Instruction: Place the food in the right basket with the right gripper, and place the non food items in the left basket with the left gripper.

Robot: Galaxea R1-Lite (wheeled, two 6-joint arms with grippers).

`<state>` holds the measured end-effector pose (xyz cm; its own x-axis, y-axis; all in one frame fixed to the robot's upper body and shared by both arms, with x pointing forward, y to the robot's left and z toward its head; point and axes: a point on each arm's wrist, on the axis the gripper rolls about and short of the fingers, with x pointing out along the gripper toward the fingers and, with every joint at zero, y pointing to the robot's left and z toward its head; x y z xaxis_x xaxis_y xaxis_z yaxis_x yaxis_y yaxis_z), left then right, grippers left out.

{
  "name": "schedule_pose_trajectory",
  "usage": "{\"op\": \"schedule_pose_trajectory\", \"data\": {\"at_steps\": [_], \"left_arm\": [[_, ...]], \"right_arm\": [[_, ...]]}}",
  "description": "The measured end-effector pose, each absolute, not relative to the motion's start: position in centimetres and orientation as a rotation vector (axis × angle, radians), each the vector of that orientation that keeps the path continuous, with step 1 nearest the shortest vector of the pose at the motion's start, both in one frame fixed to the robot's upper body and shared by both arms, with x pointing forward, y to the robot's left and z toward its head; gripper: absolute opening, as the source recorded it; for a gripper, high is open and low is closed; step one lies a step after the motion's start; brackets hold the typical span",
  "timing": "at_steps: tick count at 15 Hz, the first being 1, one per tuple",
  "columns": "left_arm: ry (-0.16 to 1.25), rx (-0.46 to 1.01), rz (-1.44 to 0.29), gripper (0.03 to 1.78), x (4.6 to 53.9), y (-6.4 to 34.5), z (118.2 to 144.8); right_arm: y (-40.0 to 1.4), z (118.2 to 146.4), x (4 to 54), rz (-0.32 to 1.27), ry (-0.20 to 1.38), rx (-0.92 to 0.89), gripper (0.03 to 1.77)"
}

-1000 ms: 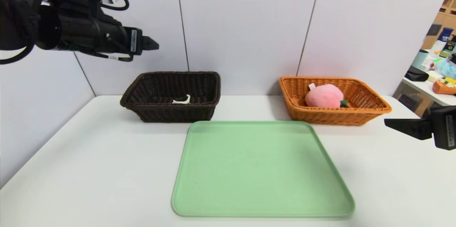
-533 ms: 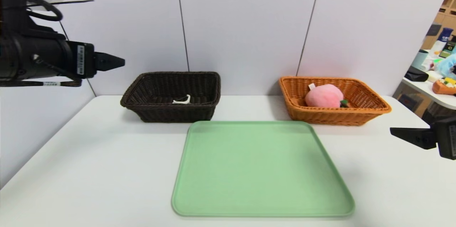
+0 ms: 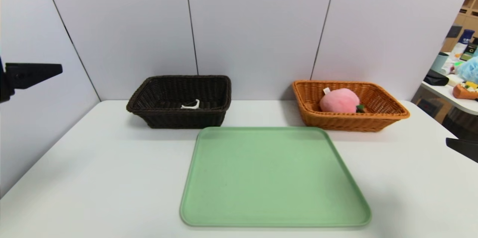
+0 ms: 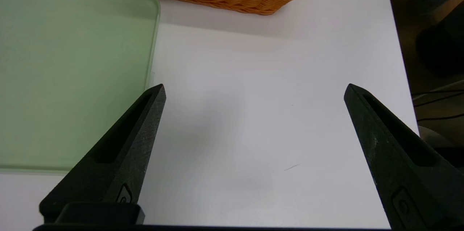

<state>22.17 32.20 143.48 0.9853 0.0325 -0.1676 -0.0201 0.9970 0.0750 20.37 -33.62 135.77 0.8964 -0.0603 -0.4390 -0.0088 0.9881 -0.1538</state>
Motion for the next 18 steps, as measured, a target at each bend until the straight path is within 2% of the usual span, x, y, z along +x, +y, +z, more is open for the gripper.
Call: {"op": "schedule_pose_trajectory", "data": {"at_steps": [6,12,18], "left_arm": [[0.095,0.054,0.063,1.69,15.5,33.2,140.1],[-0.025,0.032,0.07,1.69,9.3,33.7,137.1],[-0.073,0.037,0.074,1.69,5.5,33.9,134.1]], "right_arm": [[-33.8,136.2,14.9,-0.055,0.294,-0.146,1.7],[-33.9,134.7,8.8,-0.092,0.155,-0.143,1.7],[-33.9,132.7,5.5,-0.12,0.062,-0.128,1.7]]}}
